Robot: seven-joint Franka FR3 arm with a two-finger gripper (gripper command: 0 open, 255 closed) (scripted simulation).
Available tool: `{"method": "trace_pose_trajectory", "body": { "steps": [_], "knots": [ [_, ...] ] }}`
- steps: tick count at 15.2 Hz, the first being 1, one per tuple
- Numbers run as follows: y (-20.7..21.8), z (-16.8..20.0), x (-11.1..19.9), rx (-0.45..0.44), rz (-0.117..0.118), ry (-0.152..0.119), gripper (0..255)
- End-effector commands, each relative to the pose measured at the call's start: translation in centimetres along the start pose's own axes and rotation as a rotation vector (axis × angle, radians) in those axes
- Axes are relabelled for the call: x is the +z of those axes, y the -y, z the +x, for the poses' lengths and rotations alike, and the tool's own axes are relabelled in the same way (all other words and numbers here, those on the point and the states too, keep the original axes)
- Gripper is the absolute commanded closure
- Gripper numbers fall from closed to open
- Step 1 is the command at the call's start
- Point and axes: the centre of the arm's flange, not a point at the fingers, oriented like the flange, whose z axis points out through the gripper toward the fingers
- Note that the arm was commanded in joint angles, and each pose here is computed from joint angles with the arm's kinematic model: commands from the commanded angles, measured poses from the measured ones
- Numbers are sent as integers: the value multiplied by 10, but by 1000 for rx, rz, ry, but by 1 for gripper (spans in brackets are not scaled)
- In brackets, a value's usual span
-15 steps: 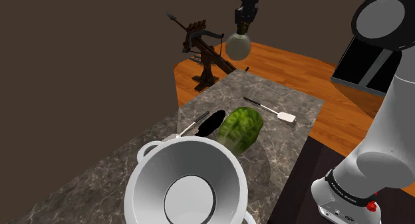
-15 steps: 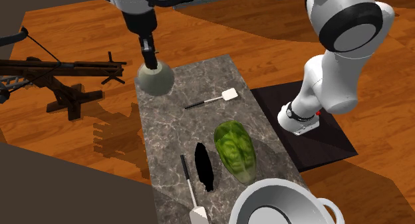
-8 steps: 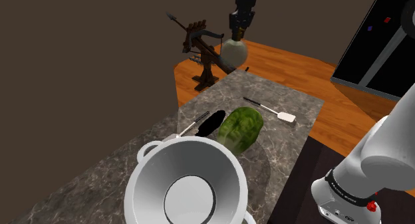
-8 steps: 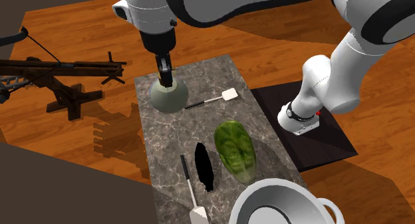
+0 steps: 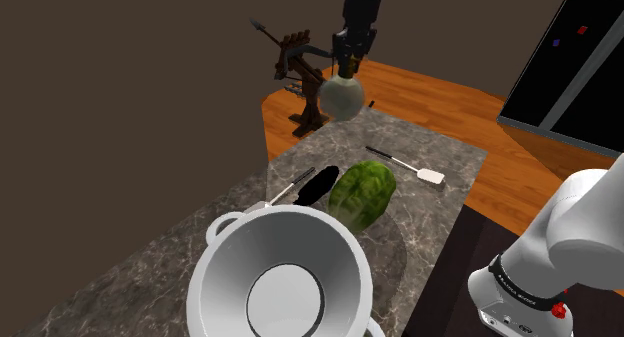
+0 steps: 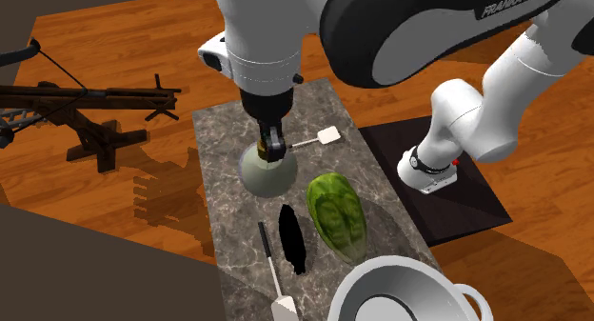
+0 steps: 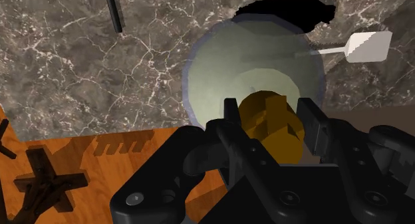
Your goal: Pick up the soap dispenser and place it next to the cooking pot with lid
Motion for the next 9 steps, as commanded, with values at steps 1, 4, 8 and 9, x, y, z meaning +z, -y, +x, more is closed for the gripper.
{"method": "trace_pose_trajectory", "body": {
  "steps": [1,4,8,9],
  "knots": [
    [22,-11,1,2,0,-1,255],
    [58,-28,2,2,0,-1,255],
    [105,-50,5,2,0,-1,255],
    [117,-55,5,2,0,-1,255]
  ]
}}
